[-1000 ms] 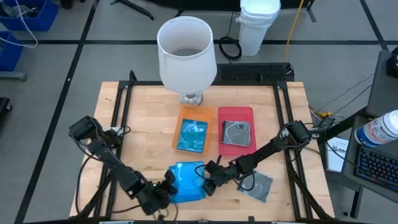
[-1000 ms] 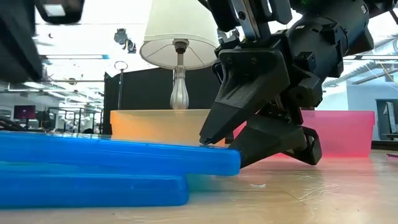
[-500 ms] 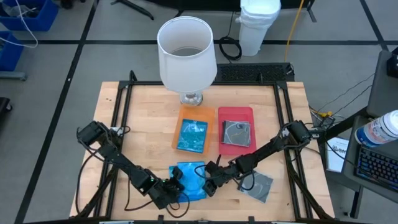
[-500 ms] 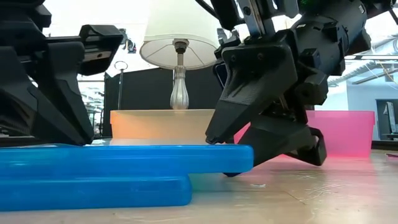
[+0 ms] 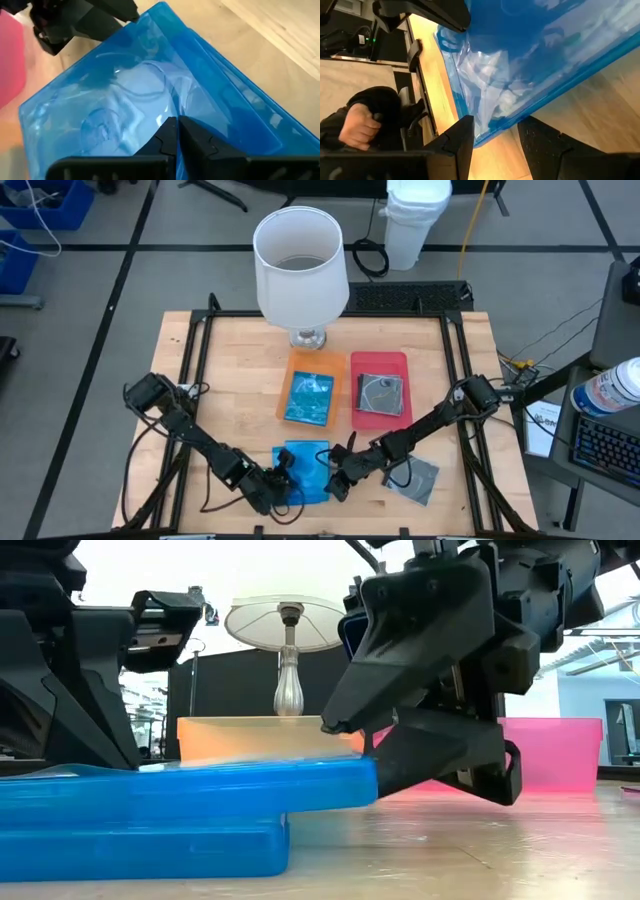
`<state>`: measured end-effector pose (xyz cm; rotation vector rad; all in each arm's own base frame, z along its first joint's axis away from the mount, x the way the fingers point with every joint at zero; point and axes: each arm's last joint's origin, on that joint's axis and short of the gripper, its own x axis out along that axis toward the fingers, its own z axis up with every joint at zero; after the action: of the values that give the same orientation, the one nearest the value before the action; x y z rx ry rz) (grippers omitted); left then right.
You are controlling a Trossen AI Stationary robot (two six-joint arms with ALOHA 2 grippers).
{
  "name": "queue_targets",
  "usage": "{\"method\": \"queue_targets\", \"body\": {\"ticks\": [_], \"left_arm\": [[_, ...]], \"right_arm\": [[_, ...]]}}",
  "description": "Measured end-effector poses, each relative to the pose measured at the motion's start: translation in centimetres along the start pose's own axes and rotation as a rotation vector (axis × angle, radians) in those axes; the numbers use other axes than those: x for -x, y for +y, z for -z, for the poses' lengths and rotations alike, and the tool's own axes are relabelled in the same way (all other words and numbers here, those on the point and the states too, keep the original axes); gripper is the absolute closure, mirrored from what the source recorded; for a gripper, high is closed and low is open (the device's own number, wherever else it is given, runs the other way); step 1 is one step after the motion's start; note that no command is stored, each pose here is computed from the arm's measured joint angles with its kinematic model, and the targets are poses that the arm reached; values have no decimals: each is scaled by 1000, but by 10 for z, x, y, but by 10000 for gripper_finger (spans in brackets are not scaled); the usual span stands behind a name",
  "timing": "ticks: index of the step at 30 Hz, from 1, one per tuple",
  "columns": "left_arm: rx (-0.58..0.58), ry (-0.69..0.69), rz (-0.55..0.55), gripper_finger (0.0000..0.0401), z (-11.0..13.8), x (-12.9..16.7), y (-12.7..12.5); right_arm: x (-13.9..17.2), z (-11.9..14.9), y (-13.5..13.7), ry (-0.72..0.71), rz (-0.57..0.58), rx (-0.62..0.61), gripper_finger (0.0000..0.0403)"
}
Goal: Pick & place jewel cases by type
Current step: Put the blue CD case into the orange bin
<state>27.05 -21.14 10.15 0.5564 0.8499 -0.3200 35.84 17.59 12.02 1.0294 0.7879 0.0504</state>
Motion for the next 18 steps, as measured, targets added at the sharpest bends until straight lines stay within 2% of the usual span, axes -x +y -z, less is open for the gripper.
{"method": "queue_targets", "body": {"ticks": [2, 6, 18], "left_arm": [[3, -30, 13, 394, 5, -2, 1], [34, -81, 14, 391, 13, -5, 2], [56, -100, 3, 397, 18, -8, 8]], "right_arm": [[0, 0, 0, 0, 0, 6, 261], [0, 0, -1, -5, 6, 32, 261], [0, -13, -10, -84, 91, 137, 261]]}}
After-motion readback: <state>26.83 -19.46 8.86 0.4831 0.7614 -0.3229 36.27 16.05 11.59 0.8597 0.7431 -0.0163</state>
